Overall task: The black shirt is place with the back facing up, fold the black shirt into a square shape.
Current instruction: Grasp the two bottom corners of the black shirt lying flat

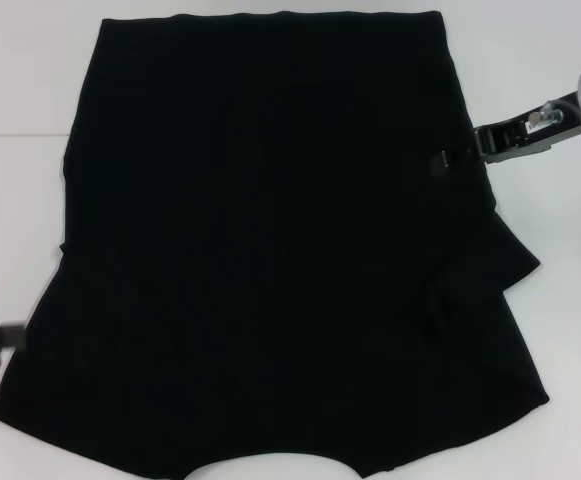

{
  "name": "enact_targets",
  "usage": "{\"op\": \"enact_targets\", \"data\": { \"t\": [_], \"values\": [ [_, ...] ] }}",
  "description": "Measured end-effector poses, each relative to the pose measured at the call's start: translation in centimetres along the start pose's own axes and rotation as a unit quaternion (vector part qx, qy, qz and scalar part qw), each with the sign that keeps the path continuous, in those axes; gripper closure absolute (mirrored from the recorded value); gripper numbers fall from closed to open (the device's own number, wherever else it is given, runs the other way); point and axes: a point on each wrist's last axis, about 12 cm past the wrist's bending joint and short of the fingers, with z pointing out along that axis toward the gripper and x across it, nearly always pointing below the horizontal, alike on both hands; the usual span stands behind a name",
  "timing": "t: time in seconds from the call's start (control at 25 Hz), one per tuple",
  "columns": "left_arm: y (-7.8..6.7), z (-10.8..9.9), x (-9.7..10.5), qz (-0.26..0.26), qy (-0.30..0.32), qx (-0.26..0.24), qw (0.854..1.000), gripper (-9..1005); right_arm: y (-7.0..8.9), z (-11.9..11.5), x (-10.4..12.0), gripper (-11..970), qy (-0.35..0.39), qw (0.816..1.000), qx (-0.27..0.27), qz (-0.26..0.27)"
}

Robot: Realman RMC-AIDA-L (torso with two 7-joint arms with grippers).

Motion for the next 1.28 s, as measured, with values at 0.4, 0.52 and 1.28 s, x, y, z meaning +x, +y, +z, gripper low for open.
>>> {"op": "enact_targets", "data": {
  "t": [0.4,0.52,1.28],
  "values": [
    [2.3,0.7,2.1,-0.077,0.001,-0.059,0.995,273,-0.5,-0.1,0.3,452,-0.002,1.0,0.004,0.012],
    [2.9,1.4,2.2,-0.086,-0.003,-0.077,0.993,273,-0.7,-0.1,0.6,452,-0.002,1.0,0.005,0.015],
    [3.9,3.4,2.2,-0.098,-0.006,-0.095,0.991,323,-1.1,0.0,1.2,451,-0.001,1.0,0.008,0.023]
  ]
}}
